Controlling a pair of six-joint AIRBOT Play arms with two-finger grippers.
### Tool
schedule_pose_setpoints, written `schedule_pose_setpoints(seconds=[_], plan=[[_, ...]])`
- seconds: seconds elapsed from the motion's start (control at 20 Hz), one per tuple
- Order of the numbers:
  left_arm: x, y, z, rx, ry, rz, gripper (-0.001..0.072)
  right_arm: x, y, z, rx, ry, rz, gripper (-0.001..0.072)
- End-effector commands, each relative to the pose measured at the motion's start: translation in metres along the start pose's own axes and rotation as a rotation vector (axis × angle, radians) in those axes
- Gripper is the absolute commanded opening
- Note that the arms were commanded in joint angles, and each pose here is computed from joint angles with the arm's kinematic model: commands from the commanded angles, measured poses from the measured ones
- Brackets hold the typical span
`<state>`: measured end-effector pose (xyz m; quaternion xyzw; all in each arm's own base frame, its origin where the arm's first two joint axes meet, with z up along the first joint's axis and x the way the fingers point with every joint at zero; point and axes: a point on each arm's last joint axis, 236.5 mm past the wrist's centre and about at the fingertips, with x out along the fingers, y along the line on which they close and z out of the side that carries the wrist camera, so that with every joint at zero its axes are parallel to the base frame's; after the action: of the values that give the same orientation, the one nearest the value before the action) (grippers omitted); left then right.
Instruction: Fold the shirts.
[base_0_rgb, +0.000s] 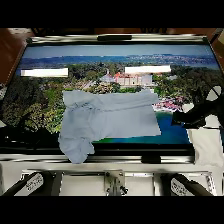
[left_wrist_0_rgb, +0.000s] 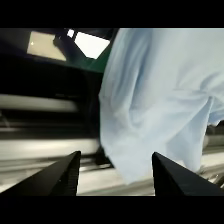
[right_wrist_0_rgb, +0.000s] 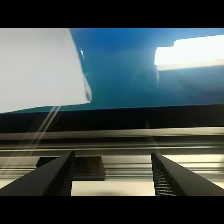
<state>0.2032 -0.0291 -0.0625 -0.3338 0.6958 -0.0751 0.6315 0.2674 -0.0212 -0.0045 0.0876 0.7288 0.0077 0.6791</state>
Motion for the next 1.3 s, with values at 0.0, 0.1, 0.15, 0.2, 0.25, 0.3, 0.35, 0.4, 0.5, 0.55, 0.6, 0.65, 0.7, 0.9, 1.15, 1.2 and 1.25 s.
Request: schedule_pose_setpoints(seconds=[0.0, 0.1, 0.15, 0.2, 0.25, 0.3, 0.35, 0.4, 0.5, 0.55, 0.6, 0.65, 0.7, 0.9, 1.15, 1.2, 1.25], plan=[[0.019, -0.005, 0.018, 0.008, -0.098, -0.021, 0.0536, 0.009, -0.001, 0.001, 0.017, -0.023, 0.003, 0.0585], [0.027, -0.007, 0.022, 0.034, -0.103, -0.003, 0.0532, 0.009, -0.002, 0.002, 0.03, -0.025, 0.001, 0.0585], [0.031, -0.006, 0.024, 0.038, -0.098, 0.003, 0.0532, 0.009, -0.002, 0.002, 0.037, -0.024, -0.002, 0.0585], [0.035, -0.006, 0.024, 0.038, -0.085, 0.005, 0.0519, 0.009, -0.002, 0.002, 0.041, -0.024, -0.001, 0.0585], [0.04, -0.005, 0.022, 0.034, -0.065, 0.006, 0.0448, 0.009, -0.002, 0.002, 0.043, -0.024, -0.001, 0.0585], [0.044, -0.004, 0.02, 0.031, -0.047, 0.007, 0.04, 0.009, -0.002, 0.002, 0.048, -0.024, -0.001, 0.0585], [0.046, -0.003, 0.019, 0.027, -0.035, 0.007, 0.0365, 0.009, -0.002, 0.002, 0.054, -0.028, -0.002, 0.0585], [0.047, -0.003, 0.017, 0.024, -0.023, 0.004, 0.0198, 0.009, -0.003, 0.006, 0.066, -0.044, -0.003, 0.0585], [0.046, -0.006, 0.011, 0.032, 0.004, -0.004, 0.0032, 0.013, -0.004, 0.013, 0.075, -0.073, -0.004, 0.0587], [0.044, -0.007, 0.009, 0.039, 0.015, -0.004, 0.0031, 0.019, -0.005, 0.012, 0.094, -0.065, 0.013, 0.0628], [0.042, -0.007, 0.008, 0.048, 0.02, -0.002, 0.0031, 0.028, 0.002, 0.011, 0.117, -0.047, 0.075, 0.0628], [0.039, -0.009, 0.01, 0.057, 0.021, -0.001, 0.0031, 0.036, 0.013, 0.011, 0.143, -0.024, 0.181, 0.0628], [0.035, -0.012, 0.012, 0.066, 0.017, -0.002, 0.0032, 0.041, 0.022, 0.013, 0.176, -0.009, 0.275, 0.0628], [0.021, -0.022, 0.025, 0.099, -0.012, -0.006, 0.0031, 0.063, 0.018, 0.02, 0.232, 0.038, 0.344, 0.0628], [0.014, -0.026, 0.033, 0.114, -0.033, -0.006, 0.0031, 0.09, 0.034, 0.013, 0.182, 0.141, 0.346, 0.0628], [0.013, -0.027, 0.033, 0.116, -0.03, -0.007, 0.0031, 0.095, 0.039, 0.011, 0.171, 0.16, 0.345, 0.0628], [0.013, -0.027, 0.033, 0.116, -0.03, -0.007, 0.0031, 0.099, 0.043, 0.009, 0.157, 0.174, 0.342, 0.0628]])
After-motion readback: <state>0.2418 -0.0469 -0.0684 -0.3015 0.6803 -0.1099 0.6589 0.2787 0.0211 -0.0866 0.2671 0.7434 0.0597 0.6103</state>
